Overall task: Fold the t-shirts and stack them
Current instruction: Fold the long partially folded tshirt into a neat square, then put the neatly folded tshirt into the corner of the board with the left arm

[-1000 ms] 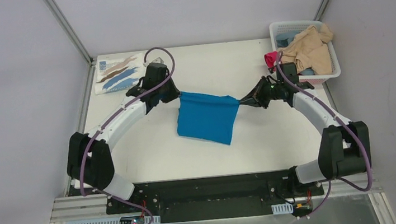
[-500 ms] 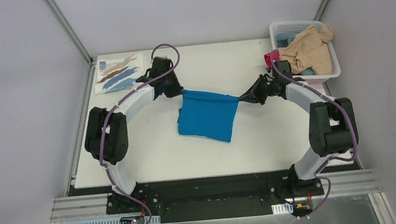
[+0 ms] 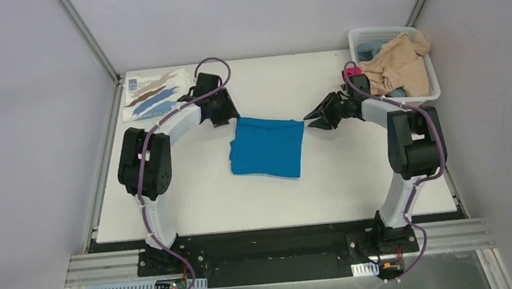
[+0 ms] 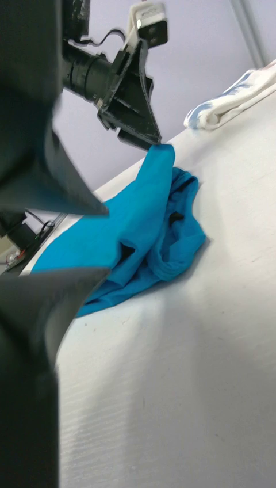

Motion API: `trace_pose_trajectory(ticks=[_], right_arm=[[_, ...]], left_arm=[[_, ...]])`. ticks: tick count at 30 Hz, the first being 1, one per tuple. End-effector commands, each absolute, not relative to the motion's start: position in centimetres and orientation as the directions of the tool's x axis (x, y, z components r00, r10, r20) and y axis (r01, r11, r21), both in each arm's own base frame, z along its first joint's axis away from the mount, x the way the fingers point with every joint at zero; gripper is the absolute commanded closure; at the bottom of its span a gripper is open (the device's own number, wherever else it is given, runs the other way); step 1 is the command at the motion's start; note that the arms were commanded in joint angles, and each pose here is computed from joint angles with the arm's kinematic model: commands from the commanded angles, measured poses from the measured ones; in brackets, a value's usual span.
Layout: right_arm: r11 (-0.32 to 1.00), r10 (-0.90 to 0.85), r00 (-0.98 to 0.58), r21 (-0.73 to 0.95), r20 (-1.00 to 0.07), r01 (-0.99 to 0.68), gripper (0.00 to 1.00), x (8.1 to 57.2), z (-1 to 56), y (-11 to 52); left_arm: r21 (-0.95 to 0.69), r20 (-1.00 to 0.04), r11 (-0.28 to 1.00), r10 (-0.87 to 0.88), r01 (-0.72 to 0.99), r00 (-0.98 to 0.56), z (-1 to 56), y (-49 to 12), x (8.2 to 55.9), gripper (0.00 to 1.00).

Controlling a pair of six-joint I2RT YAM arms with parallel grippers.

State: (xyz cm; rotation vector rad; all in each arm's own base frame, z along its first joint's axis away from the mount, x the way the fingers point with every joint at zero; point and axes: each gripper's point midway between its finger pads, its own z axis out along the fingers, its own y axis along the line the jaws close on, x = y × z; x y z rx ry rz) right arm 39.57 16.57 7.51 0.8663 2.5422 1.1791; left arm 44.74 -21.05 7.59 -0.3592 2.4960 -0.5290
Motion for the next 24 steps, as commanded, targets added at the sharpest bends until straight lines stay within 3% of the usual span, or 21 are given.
trace_pose_trajectory(ticks=[1, 6, 13, 24], right_arm=[[0.497, 0.615, -0.789, 0.787, -0.022, 0.366, 0.52, 42.0, 10.2, 15.9], [0.514, 0.625, -0.777, 0.786, -0.067, 0.345, 0.02, 40.6, 11.9, 15.5], [0.522, 0.555, -0.823, 0.82, -0.119, 0.234, 0.01, 38.3, 14.1, 19.1], [0.471, 0.579, -0.808, 0.855, -0.114, 0.216, 0.01, 43.5, 12.2, 21.8]], left_arm=[[-0.467, -0.526, 0.877, -0.375, -0.109, -0.763, 10.9, -20.4, 46.7, 0.37], [-0.522, -0.53, 0.852, -0.363, -0.042, -0.766, 13.5, -21.4, 45.6, 0.04], [-0.667, -0.482, 0.736, -0.305, 0.119, -0.821, 15.4, -25.5, 43.4, 0.01], [-0.716, -0.388, 0.69, -0.27, 0.104, -0.881, 11.2, -28.1, 45.9, 0.01]])
